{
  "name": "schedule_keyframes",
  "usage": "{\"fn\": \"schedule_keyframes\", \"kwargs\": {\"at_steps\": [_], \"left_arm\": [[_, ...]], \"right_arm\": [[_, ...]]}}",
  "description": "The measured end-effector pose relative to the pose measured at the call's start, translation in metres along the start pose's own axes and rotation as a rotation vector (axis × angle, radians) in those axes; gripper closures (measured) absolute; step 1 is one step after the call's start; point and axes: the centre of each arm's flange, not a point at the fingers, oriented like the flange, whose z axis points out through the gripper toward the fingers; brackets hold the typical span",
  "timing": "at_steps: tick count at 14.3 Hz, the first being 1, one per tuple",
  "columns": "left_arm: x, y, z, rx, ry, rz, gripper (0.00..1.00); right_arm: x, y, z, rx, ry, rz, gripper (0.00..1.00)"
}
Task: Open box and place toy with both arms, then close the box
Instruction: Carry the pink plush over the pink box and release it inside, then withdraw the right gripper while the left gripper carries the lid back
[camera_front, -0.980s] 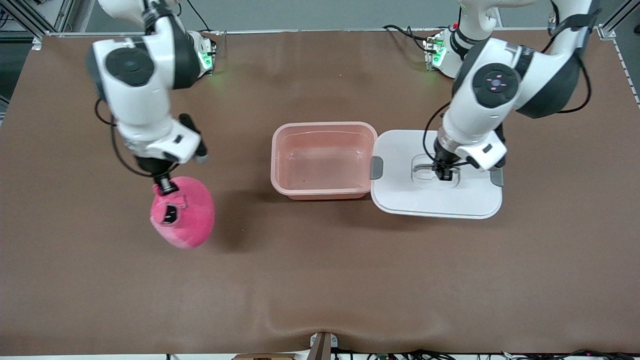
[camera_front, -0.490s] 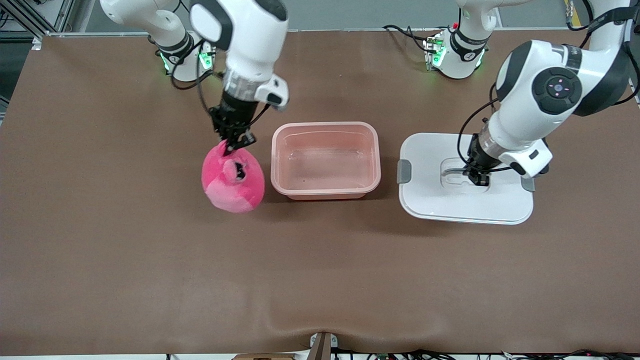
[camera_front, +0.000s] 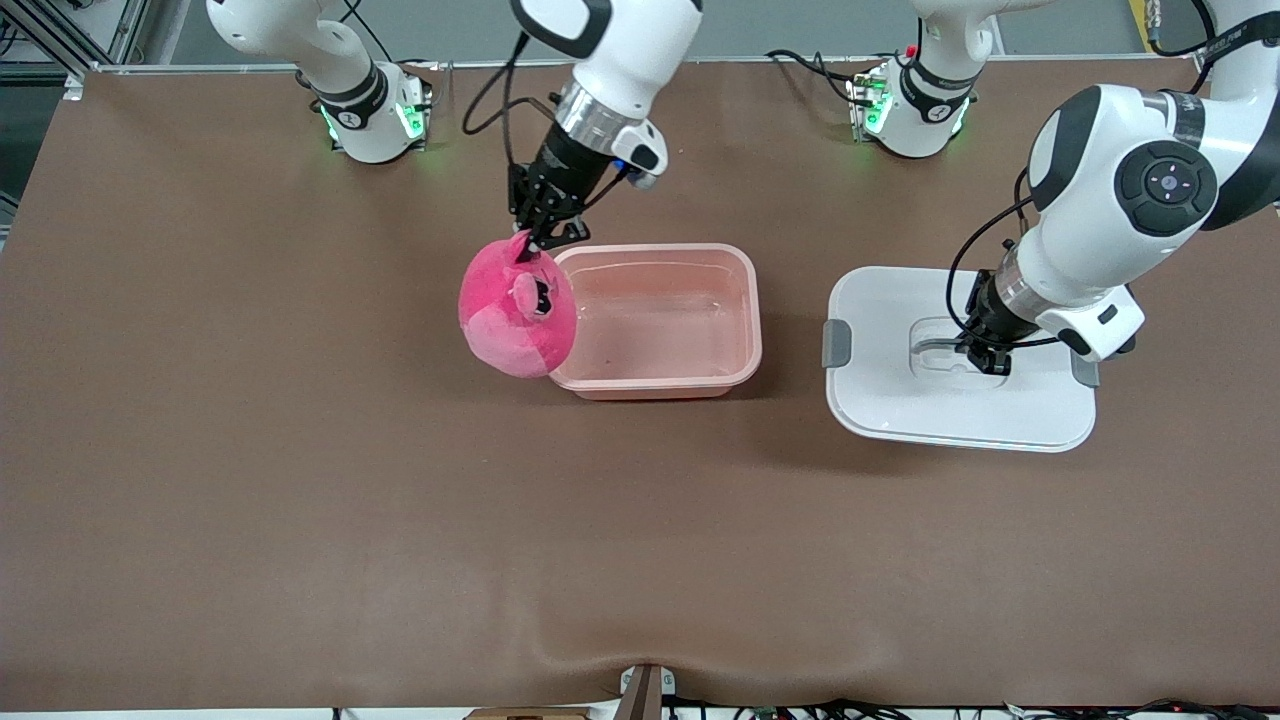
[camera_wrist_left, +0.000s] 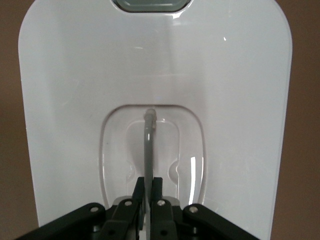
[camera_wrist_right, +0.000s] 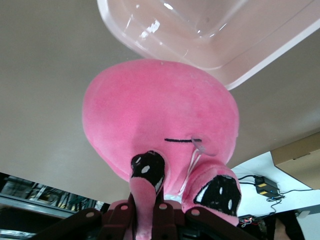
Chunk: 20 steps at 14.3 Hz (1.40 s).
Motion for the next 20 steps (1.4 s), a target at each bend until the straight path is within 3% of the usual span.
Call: {"fn": "schedule_keyframes", "kwargs": {"at_steps": [6,8,15,20], "left_arm": [[0.005,-0.001,0.004,0.009,0.001,0.01,0.93],[0.005,-0.001,0.005,0.01,0.001,0.011,0.93],[0.005,-0.002,0.005,0.012,0.002,0.014,0.93],[0.005,-0.002,0.006,0.013,0.002,0.022,0.93]], "right_arm": [[0.051,0.011,-0.006,0.015,-0.042,-0.006,0.89],[0.055,0.013,-0.009,0.027,-0.057,-0.004,0.74],[0.033,0.014,-0.041,0.05,-0.069,0.053,0.01],[-0.025,0.028,-0.013,0.119,-0.094,0.159,0.0]]}}
